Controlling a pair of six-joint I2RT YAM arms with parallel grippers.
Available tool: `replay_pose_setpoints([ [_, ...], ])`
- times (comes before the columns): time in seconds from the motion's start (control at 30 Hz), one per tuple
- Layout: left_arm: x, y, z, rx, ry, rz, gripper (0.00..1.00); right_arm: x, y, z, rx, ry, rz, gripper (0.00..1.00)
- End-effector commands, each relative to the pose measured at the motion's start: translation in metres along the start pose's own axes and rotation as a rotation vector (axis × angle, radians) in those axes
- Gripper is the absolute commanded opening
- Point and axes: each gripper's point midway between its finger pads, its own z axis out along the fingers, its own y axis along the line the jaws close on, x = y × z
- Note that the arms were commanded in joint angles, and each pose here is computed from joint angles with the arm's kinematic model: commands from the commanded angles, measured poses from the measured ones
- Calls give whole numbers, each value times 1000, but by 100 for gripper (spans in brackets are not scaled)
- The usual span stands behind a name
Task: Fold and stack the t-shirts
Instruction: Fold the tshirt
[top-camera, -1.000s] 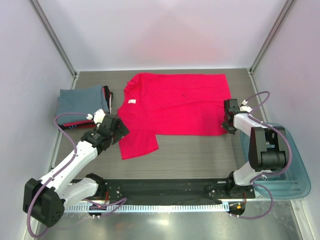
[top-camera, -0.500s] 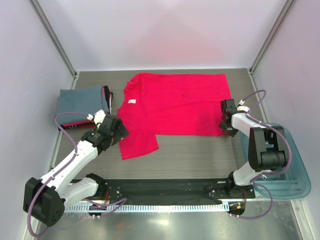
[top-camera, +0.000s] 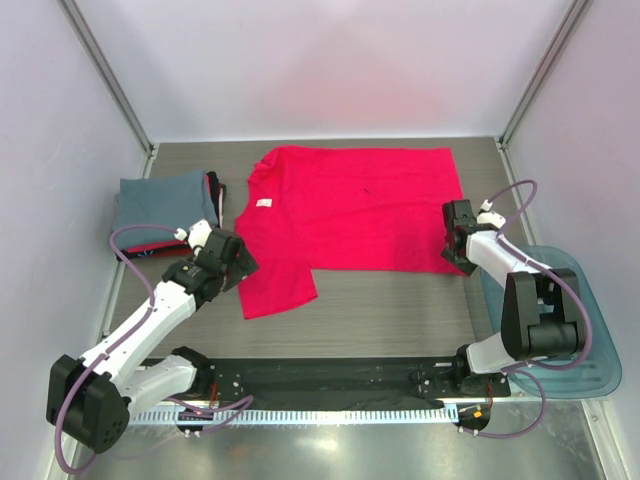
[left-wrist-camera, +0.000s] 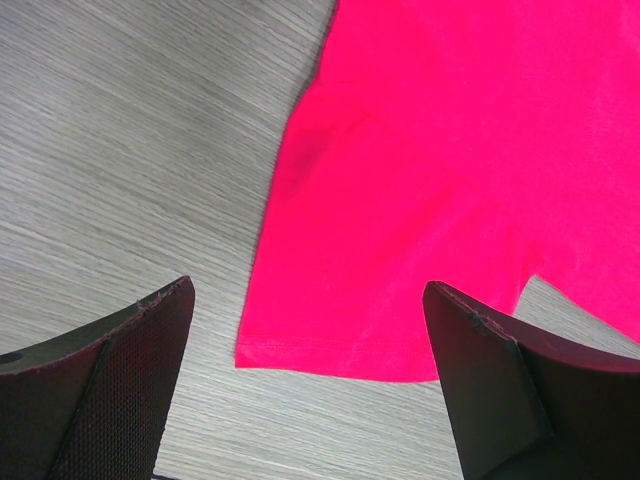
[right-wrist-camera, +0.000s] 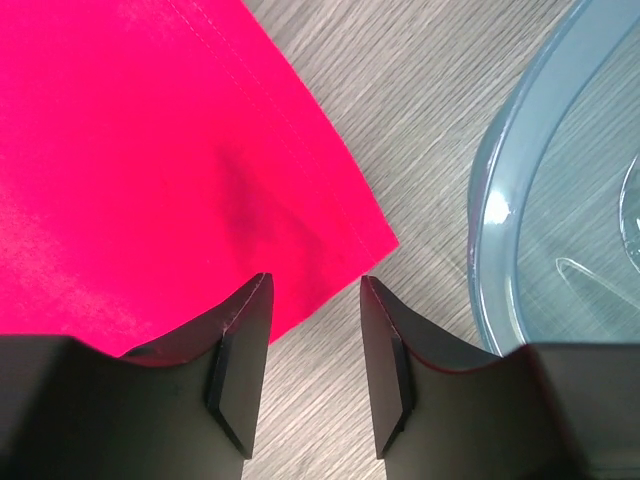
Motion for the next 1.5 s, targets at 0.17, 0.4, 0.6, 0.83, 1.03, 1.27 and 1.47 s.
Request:
replay_pose_setpoints([
  [0.17,-7,-7,-2,23,-15,1,96,11,-5,10,48,1,-16,47],
  [0.4,-5,-5,0,14,-12,15,96,18,3,25,51,24,-16,42],
  [0.6,-5,-3,-6,20,-7,25,96,6,7,15,32,-5,-6,18],
  [0.83,9,3,-7,11,58,70,93,-8,18,-3,-41,-20,-6,1],
  [1.03,17,15,-8,-21,82,82,93,-17,28,-13,-94,-29,-7,1],
  [1.27,38,22,-1,-38,151,69,92,-27,38,-18,-125,-43,-22,1],
  [1.47,56,36,4,-99,212,55,86,-26,43,-14,-131,-35,-18,1],
])
